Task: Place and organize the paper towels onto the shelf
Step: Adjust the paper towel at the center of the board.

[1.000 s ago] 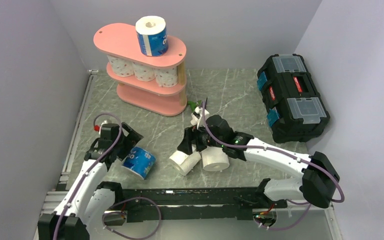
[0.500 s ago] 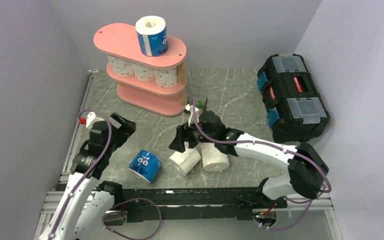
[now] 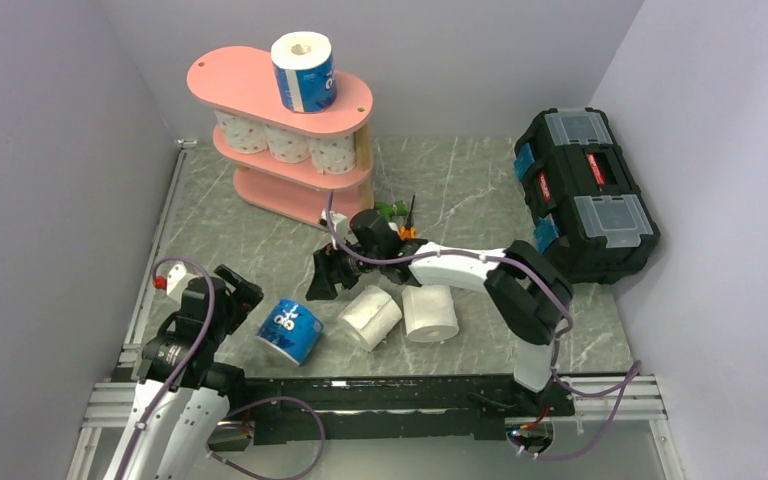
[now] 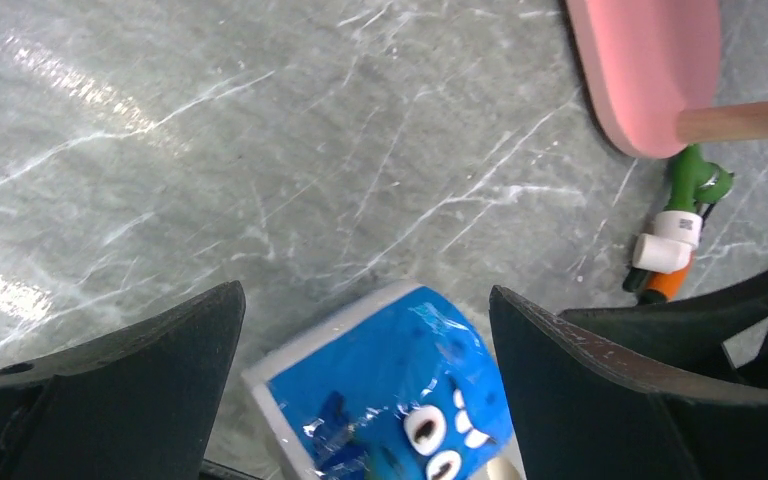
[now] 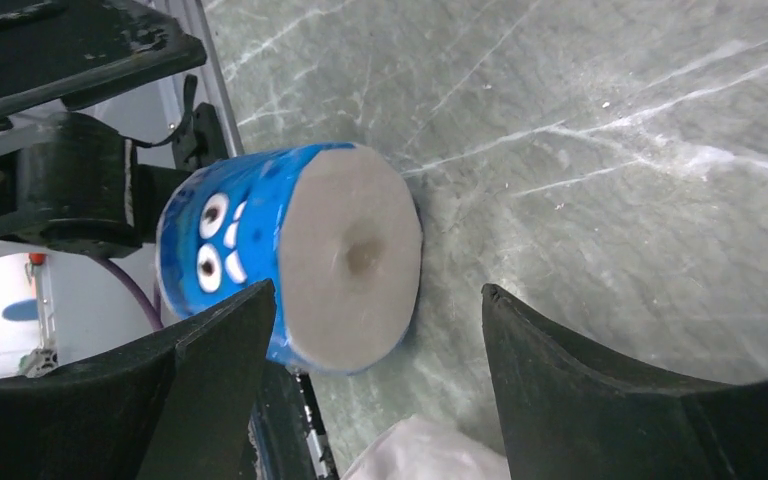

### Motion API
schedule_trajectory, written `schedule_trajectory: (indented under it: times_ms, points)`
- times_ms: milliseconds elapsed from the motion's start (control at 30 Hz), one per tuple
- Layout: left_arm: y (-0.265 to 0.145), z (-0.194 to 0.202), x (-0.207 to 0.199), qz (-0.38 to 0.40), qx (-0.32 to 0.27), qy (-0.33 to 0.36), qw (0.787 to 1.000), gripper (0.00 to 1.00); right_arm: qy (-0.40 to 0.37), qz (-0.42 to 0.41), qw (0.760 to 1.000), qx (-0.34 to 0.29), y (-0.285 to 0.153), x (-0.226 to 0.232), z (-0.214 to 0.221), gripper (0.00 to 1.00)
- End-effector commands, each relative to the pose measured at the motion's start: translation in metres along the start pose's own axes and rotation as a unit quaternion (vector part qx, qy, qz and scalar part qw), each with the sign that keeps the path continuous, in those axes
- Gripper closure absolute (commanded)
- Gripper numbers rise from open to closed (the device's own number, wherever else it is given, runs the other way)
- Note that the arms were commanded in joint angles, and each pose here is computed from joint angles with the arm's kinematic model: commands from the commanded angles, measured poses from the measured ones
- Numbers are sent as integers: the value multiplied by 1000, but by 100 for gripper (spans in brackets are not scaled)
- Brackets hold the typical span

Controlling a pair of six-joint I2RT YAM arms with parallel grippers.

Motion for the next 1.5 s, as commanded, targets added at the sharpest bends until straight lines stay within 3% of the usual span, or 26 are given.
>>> schedule_trajectory:
  times_ms: [0,200,633,1033,1267,1467]
  points:
    - [-1,6,8,-17,6,-9,1000,1,-24,-60,998,23,15,16,-7,23]
    - [6,20,11,-13,24,-15,1000,1,-23,-83,994,68,30,19,7,25]
    - [17,36,9,2,51,-24,998,1,-3,-151,983,105,23,32,26,29]
    - [19,39,11,-4,53,-33,998,1,19,-128,981,141,38,24,42,33]
    - [19,40,12,-5,53,-33,998,2,36,-148,977,149,42,28,46,39]
    - [19,39,11,-3,53,-32,998,2,44,-162,974,149,42,29,48,54]
Point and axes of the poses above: each gripper's point midway between its finger pads, its own y axis out along the fingers, its own x axis along the line the jaws close on, z = x × y, the point moved 4 cm from there along -y, back along the fingers, and after that the axes turned 15 degrees about y, right-handed, at the moved point
